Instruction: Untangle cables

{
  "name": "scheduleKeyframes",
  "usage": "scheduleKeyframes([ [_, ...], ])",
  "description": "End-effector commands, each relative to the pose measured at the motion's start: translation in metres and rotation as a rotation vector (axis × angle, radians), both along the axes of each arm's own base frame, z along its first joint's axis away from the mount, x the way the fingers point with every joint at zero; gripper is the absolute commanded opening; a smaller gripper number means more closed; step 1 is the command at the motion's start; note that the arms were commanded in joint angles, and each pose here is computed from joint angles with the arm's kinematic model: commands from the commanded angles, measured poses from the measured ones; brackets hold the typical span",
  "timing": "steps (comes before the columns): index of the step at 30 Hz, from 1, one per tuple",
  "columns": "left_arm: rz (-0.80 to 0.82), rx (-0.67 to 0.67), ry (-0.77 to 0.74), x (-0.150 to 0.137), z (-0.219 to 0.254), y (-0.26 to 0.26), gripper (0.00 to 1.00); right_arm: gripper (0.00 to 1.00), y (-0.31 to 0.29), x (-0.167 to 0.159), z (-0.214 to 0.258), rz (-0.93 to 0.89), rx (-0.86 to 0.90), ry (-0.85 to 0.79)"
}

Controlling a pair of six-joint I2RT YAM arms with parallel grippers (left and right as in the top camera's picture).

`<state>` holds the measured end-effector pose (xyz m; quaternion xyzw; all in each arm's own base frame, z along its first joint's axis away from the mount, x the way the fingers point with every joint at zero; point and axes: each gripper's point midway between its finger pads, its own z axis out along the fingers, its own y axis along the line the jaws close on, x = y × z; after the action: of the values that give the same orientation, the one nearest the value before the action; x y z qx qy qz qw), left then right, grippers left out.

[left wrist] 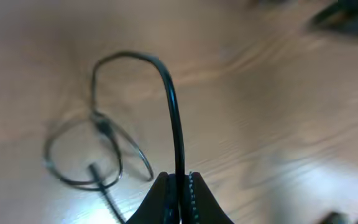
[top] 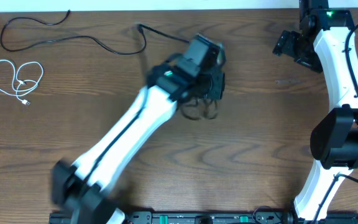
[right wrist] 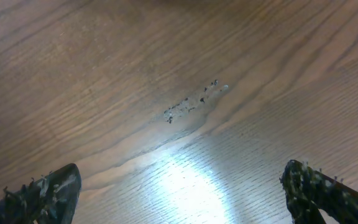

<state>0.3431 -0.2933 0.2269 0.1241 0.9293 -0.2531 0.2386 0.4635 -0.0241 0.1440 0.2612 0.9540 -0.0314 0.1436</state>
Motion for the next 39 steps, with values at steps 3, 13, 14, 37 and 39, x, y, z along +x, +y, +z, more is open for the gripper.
scheduleKeyframes([
  [3, 0.025, -0.151, -0.124, -0.019, 0.081, 0.011, 0.07, 0.99, -0.002, 0.001, -0.002, 0.004, -0.014, 0.006],
  [13, 0.096, -0.394, -0.325, -0.044, 0.187, 0.04, 0.08, 0.99, -0.002, 0.0, -0.002, 0.004, -0.014, 0.006],
  [14, 0.097, -0.414, -0.342, -0.049, 0.196, 0.044, 0.07, 0.99, -0.002, 0.001, -0.002, 0.004, -0.014, 0.006],
  [37, 0.137, -0.602, -0.417, -0.093, 0.259, 0.073, 0.07, 0.99, 0.017, 0.019, 0.002, -0.02, 0.104, -0.074],
  [39, 0.136, -0.616, -0.436, -0.1, 0.267, 0.078, 0.07, 0.99, 0.05, 0.018, 0.004, 0.022, 0.294, -0.069],
])
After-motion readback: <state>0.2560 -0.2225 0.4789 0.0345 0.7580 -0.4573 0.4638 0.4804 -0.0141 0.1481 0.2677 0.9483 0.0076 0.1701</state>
